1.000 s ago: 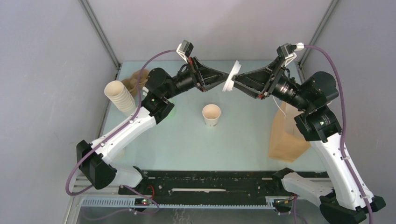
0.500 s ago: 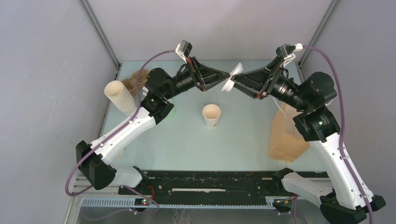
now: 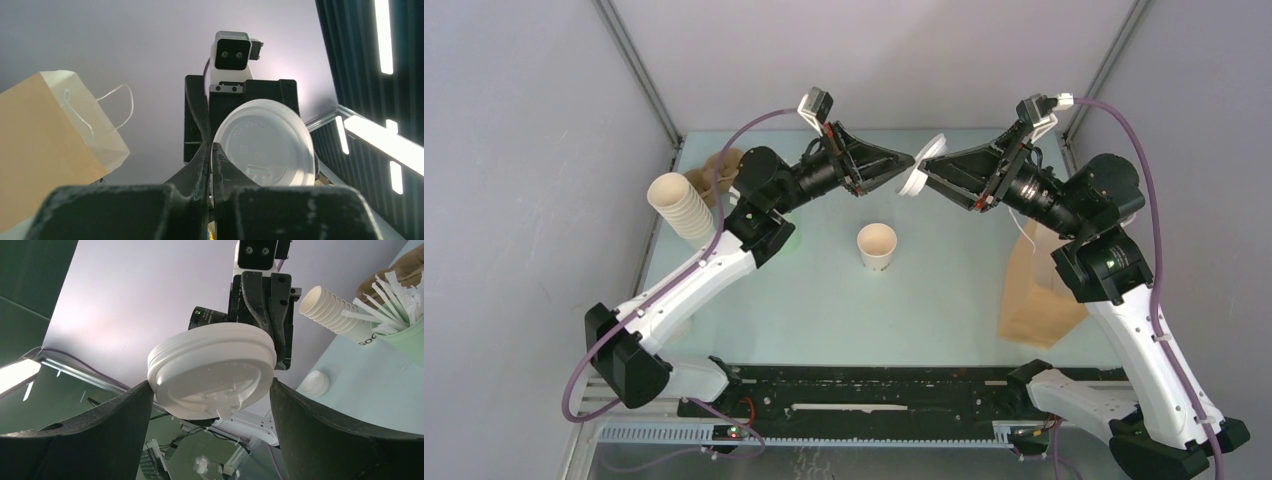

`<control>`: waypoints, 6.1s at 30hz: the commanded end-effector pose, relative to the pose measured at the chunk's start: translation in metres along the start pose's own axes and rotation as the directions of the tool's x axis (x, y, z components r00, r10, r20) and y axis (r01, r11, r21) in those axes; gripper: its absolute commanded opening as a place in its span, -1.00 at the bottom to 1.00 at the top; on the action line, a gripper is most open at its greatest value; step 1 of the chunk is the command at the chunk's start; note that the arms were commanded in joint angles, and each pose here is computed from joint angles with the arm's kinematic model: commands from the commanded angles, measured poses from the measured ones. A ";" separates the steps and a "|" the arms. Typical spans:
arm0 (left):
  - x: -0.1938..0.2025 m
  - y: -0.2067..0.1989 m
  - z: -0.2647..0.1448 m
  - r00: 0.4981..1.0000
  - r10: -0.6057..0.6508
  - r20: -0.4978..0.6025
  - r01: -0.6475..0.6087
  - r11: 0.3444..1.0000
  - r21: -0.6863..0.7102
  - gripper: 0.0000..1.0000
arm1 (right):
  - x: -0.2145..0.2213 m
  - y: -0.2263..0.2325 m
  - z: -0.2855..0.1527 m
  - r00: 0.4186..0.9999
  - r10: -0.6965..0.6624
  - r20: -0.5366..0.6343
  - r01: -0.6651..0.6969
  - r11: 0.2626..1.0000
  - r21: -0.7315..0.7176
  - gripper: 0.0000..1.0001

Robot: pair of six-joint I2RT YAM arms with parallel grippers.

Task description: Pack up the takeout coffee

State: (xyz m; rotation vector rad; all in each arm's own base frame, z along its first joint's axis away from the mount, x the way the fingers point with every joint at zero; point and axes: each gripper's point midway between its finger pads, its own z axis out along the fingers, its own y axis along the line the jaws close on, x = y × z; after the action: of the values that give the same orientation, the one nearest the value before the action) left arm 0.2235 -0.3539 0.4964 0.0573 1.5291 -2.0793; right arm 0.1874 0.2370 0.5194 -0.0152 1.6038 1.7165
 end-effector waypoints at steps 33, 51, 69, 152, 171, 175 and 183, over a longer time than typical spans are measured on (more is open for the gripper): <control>0.047 -0.048 -0.017 0.845 0.481 -0.232 -0.493 0.870 0.008 0.11 | 0.001 -0.046 -0.012 0.996 0.093 -0.002 -0.091 0.980 0.176 0.77; 0.046 -0.044 -0.018 0.846 0.477 -0.238 -0.498 0.867 -0.032 -0.06 | 0.000 -0.051 -0.011 0.996 0.094 0.009 -0.094 0.979 0.182 0.78; 0.045 -0.044 -0.016 0.880 0.414 -0.234 -0.427 0.904 -0.007 -0.30 | 0.000 -0.051 -0.008 0.995 0.095 0.008 -0.095 0.979 0.178 0.78; 0.029 -0.031 -0.026 0.907 0.360 -0.217 -0.378 0.925 -0.044 -1.00 | 0.014 -0.048 0.005 0.996 0.091 -0.015 -0.089 0.990 0.109 0.75; 0.019 -0.007 -0.050 0.910 0.371 -0.188 -0.404 0.895 -0.191 0.05 | 0.011 -0.068 -0.004 0.999 0.049 -0.010 -0.047 0.982 0.184 0.63; 0.002 0.011 -0.091 0.906 0.407 -0.118 -0.420 0.824 -0.381 0.44 | 0.010 -0.110 -0.015 0.996 -0.078 -0.031 0.084 0.941 0.327 0.63; -0.015 0.062 -0.182 0.906 0.423 -0.025 -0.292 0.580 -0.760 0.67 | 0.039 -0.224 -0.011 0.863 -0.361 -0.354 0.504 0.652 0.566 0.62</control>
State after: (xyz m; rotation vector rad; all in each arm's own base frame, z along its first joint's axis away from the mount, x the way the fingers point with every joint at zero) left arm 0.2000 -0.2348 0.4309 0.0447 1.8323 -1.2519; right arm 0.2492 0.2313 0.3665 -0.0405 1.9833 1.1430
